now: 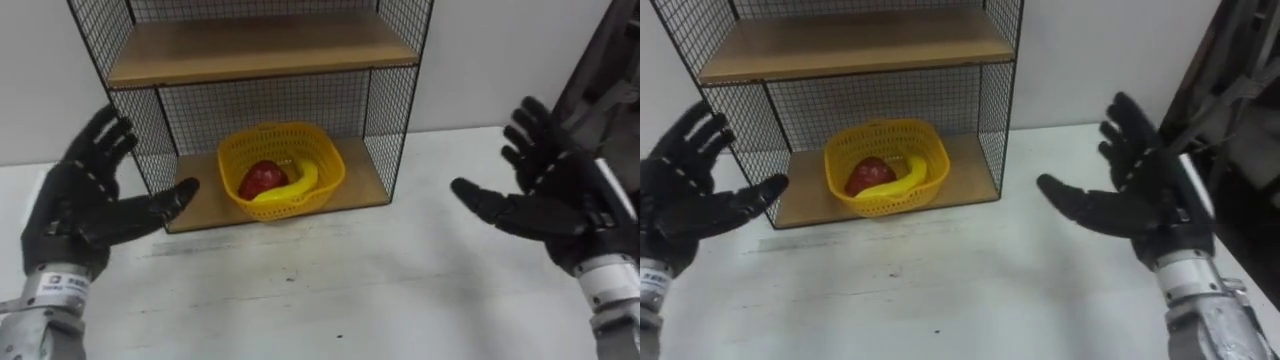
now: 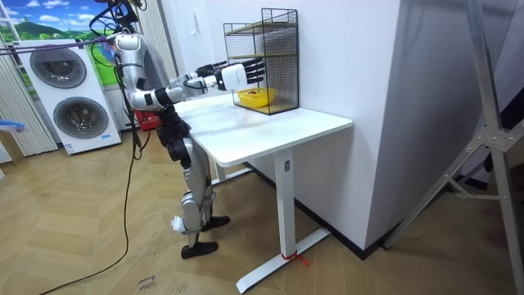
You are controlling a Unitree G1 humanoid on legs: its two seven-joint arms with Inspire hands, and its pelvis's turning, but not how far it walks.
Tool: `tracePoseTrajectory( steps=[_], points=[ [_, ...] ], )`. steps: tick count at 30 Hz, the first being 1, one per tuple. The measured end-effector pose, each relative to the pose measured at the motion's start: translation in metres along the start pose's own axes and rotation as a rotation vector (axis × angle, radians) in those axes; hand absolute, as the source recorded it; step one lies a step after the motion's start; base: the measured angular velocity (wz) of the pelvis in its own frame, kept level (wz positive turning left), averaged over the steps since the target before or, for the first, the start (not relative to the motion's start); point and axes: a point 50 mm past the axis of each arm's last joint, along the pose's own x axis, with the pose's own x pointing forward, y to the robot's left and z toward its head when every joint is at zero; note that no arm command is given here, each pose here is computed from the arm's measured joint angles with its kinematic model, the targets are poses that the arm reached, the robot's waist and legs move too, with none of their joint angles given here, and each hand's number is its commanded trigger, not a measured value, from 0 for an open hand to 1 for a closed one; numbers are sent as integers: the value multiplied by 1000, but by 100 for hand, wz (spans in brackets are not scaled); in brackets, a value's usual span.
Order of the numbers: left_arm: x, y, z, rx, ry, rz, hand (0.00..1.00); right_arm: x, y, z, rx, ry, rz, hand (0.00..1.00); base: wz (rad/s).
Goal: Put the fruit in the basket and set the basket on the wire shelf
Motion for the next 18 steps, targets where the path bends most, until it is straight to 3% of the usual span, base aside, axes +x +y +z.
tracePoseTrajectory(
  steps=[7,15,18],
  points=[
    [-14,37,57,-5,-297,162,0,-9,-34,44,-91,-204,-273,0,7],
    [-18,42,74,-45,-389,204,0,-9,-48,60,-92,-289,-486,0,9],
    [-21,50,83,-72,-438,274,0,-15,-58,71,-96,-358,-608,0,17]
  ],
)
